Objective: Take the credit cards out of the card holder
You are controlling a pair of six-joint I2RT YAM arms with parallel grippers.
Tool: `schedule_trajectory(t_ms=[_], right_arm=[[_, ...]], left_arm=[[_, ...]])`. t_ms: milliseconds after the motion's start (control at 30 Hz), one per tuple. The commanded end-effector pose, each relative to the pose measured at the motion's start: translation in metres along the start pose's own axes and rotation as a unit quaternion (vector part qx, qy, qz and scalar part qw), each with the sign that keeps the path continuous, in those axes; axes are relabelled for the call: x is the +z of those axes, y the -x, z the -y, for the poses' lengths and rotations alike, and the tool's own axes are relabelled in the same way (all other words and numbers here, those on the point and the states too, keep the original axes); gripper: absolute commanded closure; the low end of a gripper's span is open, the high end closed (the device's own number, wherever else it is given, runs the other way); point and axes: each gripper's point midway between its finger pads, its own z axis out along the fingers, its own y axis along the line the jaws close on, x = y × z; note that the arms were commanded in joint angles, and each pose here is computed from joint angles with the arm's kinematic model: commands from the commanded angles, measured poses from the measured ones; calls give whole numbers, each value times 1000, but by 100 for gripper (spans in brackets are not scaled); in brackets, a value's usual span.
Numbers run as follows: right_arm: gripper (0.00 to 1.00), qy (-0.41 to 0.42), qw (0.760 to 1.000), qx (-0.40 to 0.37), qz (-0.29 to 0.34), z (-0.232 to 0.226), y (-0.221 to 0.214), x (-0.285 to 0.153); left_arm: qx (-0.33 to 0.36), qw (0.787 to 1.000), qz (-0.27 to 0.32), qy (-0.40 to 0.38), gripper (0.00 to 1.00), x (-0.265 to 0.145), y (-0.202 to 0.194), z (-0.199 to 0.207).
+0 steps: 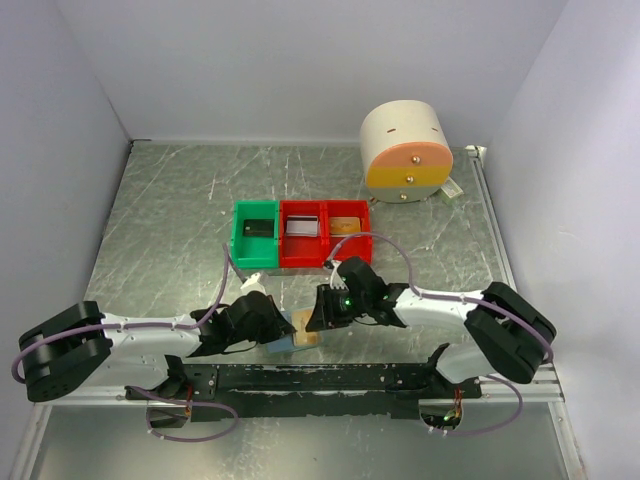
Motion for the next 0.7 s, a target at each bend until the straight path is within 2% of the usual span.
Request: schedule_trajectory(t_ms=[0, 233, 433, 667], right_arm=[[67, -32, 999, 0, 4, 11, 3, 7], [67, -66, 997, 12, -22, 36, -15, 14], [67, -101, 995, 12, -8, 47, -11, 9], [67, -104, 995, 9, -5, 46, -8, 9]], left_arm=[[8, 1000, 9, 3, 93, 1, 3, 1], [5, 1000, 13, 2, 93, -3, 5, -1], [4, 1000, 19, 6, 93, -9, 7, -4], [6, 1000, 20, 7, 93, -14, 7, -7]])
